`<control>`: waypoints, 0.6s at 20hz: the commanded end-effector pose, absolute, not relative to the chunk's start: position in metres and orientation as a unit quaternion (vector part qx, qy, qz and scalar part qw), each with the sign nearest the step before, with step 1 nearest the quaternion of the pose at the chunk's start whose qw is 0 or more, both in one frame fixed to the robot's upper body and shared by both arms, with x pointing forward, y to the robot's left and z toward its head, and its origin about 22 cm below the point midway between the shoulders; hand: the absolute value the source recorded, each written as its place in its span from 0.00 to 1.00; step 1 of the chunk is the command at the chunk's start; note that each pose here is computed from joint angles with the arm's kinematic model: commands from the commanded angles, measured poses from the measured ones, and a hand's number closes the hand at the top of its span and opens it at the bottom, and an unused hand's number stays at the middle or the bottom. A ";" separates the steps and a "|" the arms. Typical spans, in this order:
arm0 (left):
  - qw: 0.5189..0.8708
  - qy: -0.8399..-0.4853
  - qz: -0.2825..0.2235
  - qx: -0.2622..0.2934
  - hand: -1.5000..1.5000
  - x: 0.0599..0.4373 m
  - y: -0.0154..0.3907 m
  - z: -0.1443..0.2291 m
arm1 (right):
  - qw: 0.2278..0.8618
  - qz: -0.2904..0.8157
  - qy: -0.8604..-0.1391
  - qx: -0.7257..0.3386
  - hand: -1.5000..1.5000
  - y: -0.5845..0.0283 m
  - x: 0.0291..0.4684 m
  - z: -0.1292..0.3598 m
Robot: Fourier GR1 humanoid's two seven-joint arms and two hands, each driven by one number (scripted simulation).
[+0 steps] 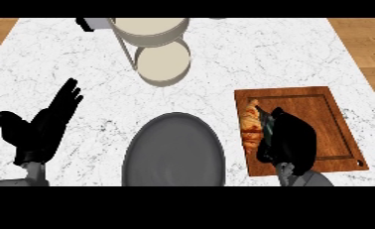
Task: Pick the eggplant from the cutting board and place it in the tiered basket
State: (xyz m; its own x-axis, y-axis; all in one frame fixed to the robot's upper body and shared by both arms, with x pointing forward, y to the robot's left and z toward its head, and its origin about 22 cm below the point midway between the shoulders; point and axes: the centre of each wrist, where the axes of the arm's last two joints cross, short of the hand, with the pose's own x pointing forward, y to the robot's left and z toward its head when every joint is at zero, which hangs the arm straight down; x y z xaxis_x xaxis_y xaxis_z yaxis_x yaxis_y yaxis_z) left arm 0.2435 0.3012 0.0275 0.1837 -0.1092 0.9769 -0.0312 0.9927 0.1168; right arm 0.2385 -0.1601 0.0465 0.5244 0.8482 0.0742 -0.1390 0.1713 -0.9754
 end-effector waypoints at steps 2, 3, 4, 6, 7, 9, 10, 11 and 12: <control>0.767 -0.639 -0.019 0.056 0.50 0.240 0.300 0.023 | 0.649 0.193 -0.425 -0.601 1.00 -0.123 0.214 0.102; 0.771 -0.635 -0.023 0.043 0.50 0.244 0.300 0.024 | 0.641 0.160 -0.465 -0.590 1.00 -0.113 0.213 0.115; 0.770 -0.636 -0.023 0.051 0.50 0.242 0.310 0.025 | 0.627 0.139 -0.500 -0.582 1.00 -0.108 0.205 0.122; 0.769 -0.636 -0.028 0.058 0.50 0.243 0.311 0.029 | 0.592 0.111 -0.534 -0.593 1.00 -0.097 0.192 0.142; 0.764 -0.642 -0.023 0.052 0.50 0.252 0.297 0.027 | 0.589 0.102 -0.553 -0.581 1.00 -0.088 0.181 0.148; 0.763 -0.644 -0.029 0.042 0.50 0.254 0.299 0.030 | 0.570 0.090 -0.566 -0.588 1.00 -0.076 0.169 0.165; 0.762 -0.644 -0.043 0.040 0.50 0.238 0.302 0.021 | 0.563 0.082 -0.571 -0.592 1.00 -0.068 0.170 0.169; 0.757 -0.651 -0.046 0.036 0.50 0.261 0.288 0.045 | 0.559 0.084 -0.573 -0.593 1.00 -0.063 0.167 0.173; 0.761 -0.646 -0.044 0.039 0.50 0.249 0.294 0.031 | 0.557 0.092 -0.573 -0.594 1.00 -0.057 0.160 0.178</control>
State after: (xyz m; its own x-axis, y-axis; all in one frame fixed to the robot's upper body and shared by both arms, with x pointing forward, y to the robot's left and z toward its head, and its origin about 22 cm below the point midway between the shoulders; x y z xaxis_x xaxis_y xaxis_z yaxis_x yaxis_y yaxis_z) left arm 0.2496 0.2971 0.0308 0.1660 -0.1104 0.9799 -0.0005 0.9937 0.1121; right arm 0.1823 -0.0801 0.1531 0.2350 0.8719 0.4297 0.5194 0.2610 -0.8137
